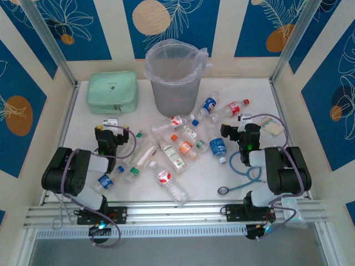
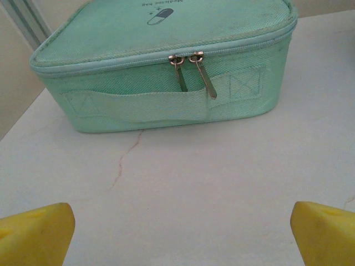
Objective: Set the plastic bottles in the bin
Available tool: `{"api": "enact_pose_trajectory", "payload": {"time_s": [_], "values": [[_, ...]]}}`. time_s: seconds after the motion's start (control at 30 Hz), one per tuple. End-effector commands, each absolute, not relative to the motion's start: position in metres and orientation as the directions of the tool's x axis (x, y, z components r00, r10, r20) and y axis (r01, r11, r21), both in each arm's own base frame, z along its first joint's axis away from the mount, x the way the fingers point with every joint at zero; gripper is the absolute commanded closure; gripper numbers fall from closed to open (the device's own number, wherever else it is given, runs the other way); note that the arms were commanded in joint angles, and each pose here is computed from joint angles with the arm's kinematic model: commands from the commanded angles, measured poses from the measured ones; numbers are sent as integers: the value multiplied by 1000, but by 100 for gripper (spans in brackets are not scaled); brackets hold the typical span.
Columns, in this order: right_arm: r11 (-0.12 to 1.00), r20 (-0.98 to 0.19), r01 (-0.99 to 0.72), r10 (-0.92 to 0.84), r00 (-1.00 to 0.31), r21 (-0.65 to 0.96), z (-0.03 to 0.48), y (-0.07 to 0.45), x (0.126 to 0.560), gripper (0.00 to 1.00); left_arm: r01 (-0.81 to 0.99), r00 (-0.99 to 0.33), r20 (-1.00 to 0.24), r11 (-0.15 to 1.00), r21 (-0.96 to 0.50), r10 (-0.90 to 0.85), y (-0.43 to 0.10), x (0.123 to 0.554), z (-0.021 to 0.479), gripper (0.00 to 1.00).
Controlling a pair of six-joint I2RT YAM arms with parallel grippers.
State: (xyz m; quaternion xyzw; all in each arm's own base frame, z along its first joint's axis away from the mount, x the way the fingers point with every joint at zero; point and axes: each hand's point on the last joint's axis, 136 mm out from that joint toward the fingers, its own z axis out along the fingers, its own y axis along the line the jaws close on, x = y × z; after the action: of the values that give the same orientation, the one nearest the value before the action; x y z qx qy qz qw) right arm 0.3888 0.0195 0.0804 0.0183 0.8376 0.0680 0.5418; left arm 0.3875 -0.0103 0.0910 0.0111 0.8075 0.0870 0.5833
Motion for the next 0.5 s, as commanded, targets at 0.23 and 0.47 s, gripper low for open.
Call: {"api": "enact_pose_trajectory", "payload": {"time_s": [0.23, 0.47], "values": [[990, -922, -64, 91, -376, 123, 94, 21, 397, 1, -94, -299, -948, 986, 141, 107, -8, 392, 97, 1], [990, -920, -63, 94, -379, 127, 93, 20, 397, 1, -94, -306, -947, 987, 128, 94, -6, 393, 96, 1]]}}
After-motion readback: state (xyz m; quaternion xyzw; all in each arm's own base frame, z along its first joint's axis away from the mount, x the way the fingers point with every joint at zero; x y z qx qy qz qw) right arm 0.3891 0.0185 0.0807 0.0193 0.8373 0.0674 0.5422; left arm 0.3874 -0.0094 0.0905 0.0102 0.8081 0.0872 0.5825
